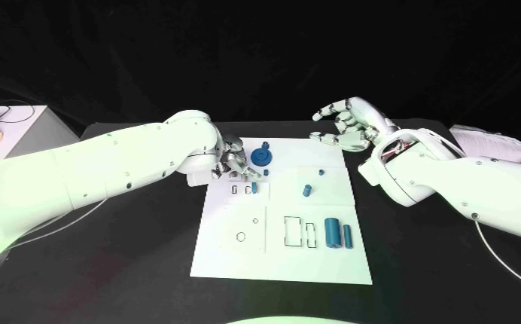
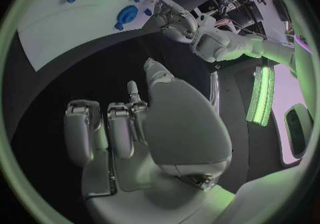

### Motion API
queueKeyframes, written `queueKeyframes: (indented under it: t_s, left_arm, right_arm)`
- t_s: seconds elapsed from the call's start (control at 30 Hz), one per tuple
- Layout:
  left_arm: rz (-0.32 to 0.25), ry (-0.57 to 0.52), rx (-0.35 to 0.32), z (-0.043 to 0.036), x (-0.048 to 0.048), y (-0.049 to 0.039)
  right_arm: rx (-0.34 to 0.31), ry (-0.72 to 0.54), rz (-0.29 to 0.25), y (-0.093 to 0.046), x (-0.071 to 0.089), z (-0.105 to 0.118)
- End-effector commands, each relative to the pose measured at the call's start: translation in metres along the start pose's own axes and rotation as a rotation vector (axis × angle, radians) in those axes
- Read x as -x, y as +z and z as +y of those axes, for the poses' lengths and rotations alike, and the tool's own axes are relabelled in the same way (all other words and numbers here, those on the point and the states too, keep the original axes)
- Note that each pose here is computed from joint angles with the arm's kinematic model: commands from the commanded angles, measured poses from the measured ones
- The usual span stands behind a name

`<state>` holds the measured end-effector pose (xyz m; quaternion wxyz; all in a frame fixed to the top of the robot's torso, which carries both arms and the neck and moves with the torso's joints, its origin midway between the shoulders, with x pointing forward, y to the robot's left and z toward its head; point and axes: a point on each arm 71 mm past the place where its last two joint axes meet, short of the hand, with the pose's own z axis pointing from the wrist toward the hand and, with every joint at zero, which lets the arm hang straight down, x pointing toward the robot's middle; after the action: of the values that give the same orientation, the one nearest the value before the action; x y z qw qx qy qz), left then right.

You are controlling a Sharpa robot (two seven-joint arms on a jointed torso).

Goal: Assemble the parts on the task board

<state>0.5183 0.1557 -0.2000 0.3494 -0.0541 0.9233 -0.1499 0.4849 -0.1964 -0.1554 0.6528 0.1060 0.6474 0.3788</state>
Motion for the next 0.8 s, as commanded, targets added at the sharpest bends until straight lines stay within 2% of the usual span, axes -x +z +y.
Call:
queueKeyframes:
  t_s: [0.03,0.43,0.8]
  left_arm:
    - [0.029,0.058,0.023,-0.0018,-0.0014,0.0009]
    - [0.056,0.067,0.011,-0.0105,-0.0068,0.0038]
    - [0.074,0.071,0.007,-0.0134,-0.0115,0.0059]
  right_arm:
    - [-0.011,0.001,-0.001,0.0,0.0,0.0]
    - [-0.019,-0.001,0.003,0.002,-0.001,-0.001]
    - [-0.023,-0.002,0.006,0.003,-0.002,-0.001]
